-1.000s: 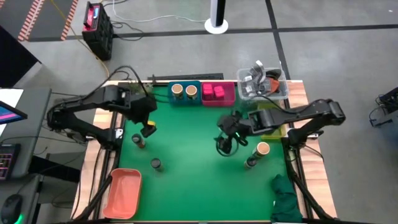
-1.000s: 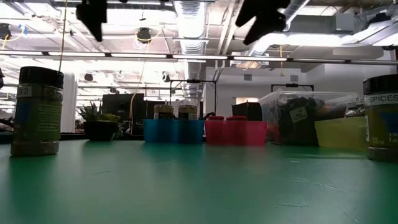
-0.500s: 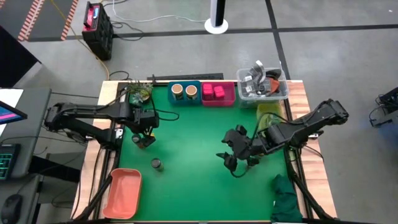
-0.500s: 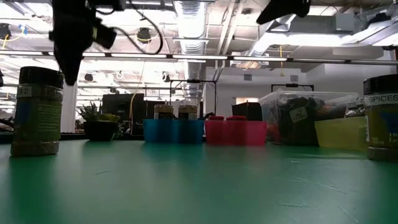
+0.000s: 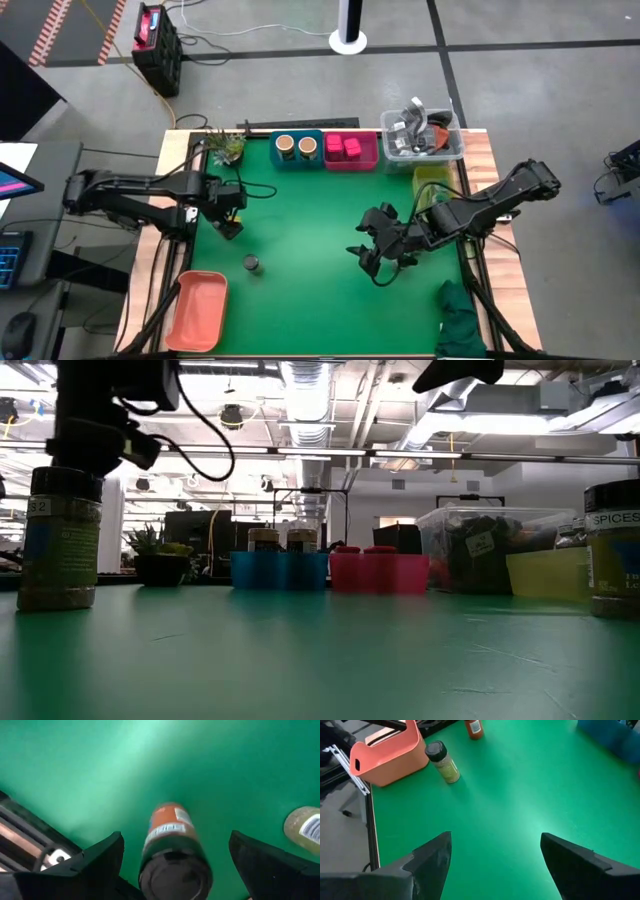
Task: Sort spices by type
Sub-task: Put the top left black spice bottle into the orange bin
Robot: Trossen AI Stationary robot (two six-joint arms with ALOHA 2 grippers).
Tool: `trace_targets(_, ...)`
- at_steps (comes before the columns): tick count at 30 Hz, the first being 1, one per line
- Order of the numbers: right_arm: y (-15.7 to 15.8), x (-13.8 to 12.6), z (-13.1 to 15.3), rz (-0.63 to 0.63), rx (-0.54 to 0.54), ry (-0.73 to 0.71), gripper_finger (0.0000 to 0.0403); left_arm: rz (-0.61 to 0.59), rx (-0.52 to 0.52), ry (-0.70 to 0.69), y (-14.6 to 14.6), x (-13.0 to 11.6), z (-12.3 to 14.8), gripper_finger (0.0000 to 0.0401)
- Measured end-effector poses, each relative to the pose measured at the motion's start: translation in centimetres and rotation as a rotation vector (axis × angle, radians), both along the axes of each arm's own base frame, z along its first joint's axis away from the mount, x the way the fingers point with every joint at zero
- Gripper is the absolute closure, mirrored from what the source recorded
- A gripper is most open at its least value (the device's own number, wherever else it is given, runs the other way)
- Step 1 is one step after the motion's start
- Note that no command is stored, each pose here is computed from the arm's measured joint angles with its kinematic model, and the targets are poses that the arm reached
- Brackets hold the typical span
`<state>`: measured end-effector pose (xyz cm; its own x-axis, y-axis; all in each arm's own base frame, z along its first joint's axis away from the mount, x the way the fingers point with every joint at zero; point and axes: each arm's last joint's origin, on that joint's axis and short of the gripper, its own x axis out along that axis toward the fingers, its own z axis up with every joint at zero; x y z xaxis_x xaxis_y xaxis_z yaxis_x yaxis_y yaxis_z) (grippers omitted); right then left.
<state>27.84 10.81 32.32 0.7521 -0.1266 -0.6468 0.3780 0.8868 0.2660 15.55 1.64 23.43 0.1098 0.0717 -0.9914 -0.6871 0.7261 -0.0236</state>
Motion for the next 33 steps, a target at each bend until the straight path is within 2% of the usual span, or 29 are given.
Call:
trace_targets(6, -0.4, 0.2, 0.0, -0.022, -0.009, -0.009, 0.0074, 0.042, -0.019, -0.036, -0.2, -1.2, -1.1, 0.0056)
trace_targets(13, -0.6, 0.3, 0.1, -0.033, -0.008, -0.016, 0.0074, 0.087, -0.038, -0.057, -0.2, -1.2, -3.1, 0.0056)
trace_targets(20, -0.6, 0.3, 0.1, -0.031, -0.008, -0.015, 0.0074, 0.097, -0.039, -0.060, -0.2, -1.2, -3.2, 0.0059)
trace_targets(33, -0.7, 0.5, 0.2, -0.038, -0.004, -0.027, 0.0074, 0.082, -0.048, 0.018, -0.2, -0.5, -4.1, 0.0159)
